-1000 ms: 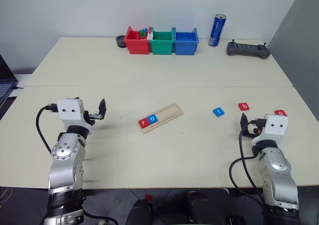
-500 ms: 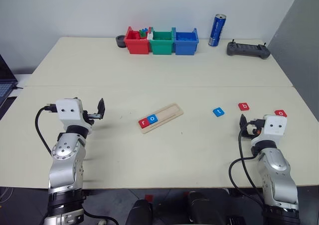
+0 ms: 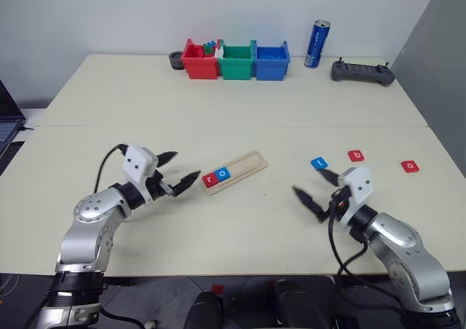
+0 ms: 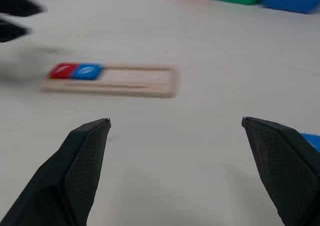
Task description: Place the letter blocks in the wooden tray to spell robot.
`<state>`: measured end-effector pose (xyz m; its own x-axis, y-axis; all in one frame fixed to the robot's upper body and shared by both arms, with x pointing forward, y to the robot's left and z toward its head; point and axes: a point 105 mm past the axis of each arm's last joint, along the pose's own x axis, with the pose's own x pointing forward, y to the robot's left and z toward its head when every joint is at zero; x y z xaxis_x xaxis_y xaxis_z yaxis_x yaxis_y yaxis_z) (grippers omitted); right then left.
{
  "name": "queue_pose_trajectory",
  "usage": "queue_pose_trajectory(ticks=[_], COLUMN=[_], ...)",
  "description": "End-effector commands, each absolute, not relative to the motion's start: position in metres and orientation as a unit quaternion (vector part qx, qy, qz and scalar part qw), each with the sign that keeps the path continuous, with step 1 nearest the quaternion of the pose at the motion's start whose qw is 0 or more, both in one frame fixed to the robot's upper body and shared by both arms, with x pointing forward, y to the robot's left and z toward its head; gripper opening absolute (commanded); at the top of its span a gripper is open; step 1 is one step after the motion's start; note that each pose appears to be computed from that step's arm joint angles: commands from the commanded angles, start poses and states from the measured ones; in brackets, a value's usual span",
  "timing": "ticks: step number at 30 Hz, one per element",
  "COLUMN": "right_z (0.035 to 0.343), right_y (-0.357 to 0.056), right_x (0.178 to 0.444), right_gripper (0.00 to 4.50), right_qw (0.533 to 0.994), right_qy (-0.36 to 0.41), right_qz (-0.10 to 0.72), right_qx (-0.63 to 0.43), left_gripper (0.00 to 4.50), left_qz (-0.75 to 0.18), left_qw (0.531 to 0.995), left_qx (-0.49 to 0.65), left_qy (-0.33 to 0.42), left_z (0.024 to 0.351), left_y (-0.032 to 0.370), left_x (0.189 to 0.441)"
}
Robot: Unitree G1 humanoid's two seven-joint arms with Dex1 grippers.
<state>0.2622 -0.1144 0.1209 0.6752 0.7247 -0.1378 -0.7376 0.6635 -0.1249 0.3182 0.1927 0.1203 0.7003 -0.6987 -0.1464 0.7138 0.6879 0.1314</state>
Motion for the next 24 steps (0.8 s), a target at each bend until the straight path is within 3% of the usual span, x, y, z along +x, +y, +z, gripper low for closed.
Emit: queue_pose_trajectory(ticks=[1,24], right_z=[0.129,0.131], right_y=[-0.097,-0.089], right_x=[0.243,0.234], right_gripper=[4.47,4.47], right_qw=[0.877,0.864], right_qy=[0.04,0.043], right_qz=[0.47,0.488], right_qx=[-0.096,-0.114], left_gripper=[4.5,4.5], left_qz=[-0.425,-0.462], left_qw=[0.896,0.85], left_qx=[0.111,0.214], left_qy=[0.06,0.134], left_z=[0.118,0.084], left_y=[0.186,0.173], left_x=[0.32,0.343])
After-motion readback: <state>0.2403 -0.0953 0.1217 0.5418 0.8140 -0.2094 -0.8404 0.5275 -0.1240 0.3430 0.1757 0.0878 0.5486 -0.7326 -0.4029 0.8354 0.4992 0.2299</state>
